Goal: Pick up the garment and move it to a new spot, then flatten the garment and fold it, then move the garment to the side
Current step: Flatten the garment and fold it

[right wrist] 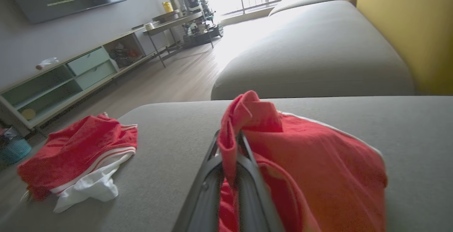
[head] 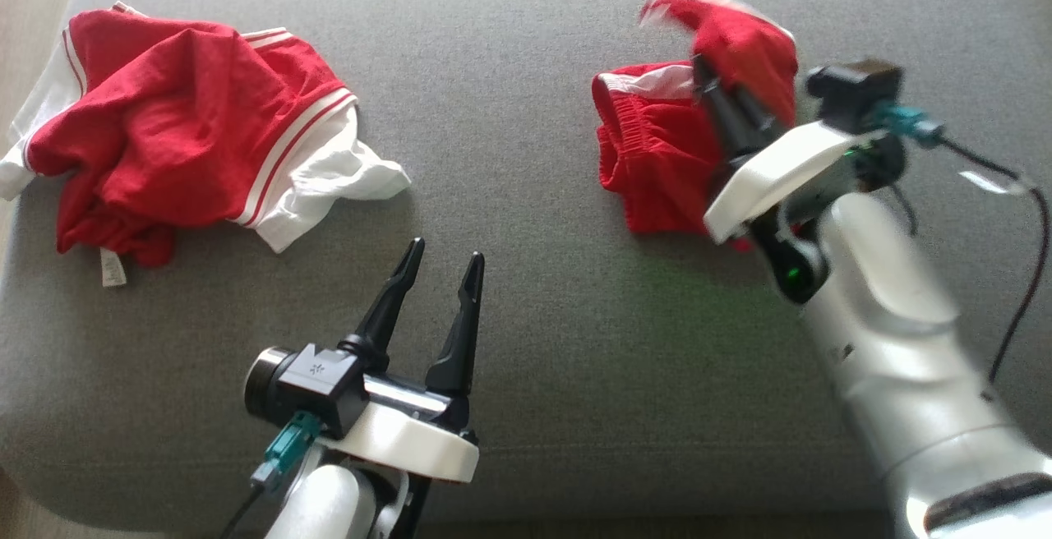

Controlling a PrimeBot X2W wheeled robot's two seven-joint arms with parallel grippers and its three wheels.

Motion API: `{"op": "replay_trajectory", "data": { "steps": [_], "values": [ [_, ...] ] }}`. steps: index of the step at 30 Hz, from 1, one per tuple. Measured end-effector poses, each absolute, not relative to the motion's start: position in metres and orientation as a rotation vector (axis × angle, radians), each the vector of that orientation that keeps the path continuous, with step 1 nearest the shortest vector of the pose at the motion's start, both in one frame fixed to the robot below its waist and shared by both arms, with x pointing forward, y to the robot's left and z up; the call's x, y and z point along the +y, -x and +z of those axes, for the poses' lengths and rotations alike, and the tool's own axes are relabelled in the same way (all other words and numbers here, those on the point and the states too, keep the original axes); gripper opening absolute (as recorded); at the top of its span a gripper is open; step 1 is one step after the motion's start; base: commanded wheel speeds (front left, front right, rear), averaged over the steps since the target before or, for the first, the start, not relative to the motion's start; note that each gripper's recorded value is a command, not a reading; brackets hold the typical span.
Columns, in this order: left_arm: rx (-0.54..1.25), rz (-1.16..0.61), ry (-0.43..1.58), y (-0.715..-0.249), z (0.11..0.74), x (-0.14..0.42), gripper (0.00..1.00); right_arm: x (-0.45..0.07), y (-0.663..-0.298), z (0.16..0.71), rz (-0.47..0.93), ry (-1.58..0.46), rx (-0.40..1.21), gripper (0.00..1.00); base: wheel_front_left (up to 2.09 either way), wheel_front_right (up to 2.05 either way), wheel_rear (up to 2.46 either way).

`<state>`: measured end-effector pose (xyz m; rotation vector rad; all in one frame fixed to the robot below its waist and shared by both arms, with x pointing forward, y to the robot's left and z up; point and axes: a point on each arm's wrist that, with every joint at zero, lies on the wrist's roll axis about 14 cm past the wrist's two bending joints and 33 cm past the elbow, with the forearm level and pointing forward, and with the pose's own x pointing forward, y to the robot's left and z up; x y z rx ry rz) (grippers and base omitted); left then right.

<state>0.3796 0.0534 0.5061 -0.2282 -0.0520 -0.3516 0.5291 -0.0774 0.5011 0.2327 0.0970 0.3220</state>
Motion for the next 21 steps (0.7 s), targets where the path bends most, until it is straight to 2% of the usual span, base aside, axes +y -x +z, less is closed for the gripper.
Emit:
{"op": "replay_trajectory", "data": {
  "steps": [6, 11, 14, 15, 16, 17, 21],
  "values": [
    [-0.043, -0.343, 0.23, -0.38, 0.503, 0.055, 0.84, -0.049, -0.509, 0.481, 0.417, -0.207, 0.155, 0.0, 0.0, 0.0, 0.0],
    [-0.034, -0.331, 0.238, -0.382, 0.5, 0.057, 0.84, -0.037, -0.483, 0.445, 0.464, -0.172, 0.279, 0.0, 0.0, 0.0, 0.0],
    [-0.034, -0.333, 0.239, -0.382, 0.5, 0.057, 0.86, -0.037, -0.476, 0.437, 0.479, -0.129, 0.31, 0.0, 0.0, 0.0, 0.0],
    [-0.034, -0.334, 0.239, -0.382, 0.5, 0.056, 0.9, -0.036, -0.474, 0.437, 0.483, -0.123, 0.314, 0.04, 0.0, 0.0, 0.0],
    [-0.035, -0.335, 0.239, -0.382, 0.501, 0.056, 0.93, -0.035, -0.473, 0.438, 0.485, -0.125, 0.319, 0.41, 0.0, 0.0, 0.0],
    [-0.036, -0.336, 0.24, -0.382, 0.501, 0.056, 1.0, -0.035, -0.47, 0.438, 0.487, -0.127, 0.323, 1.0, 0.0, 0.0, 0.0],
    [-0.045, -0.343, 0.239, -0.381, 0.504, 0.054, 1.0, -0.035, -0.453, 0.434, 0.488, -0.16, 0.342, 1.0, 0.0, 0.0, 0.0]
  ]
}}
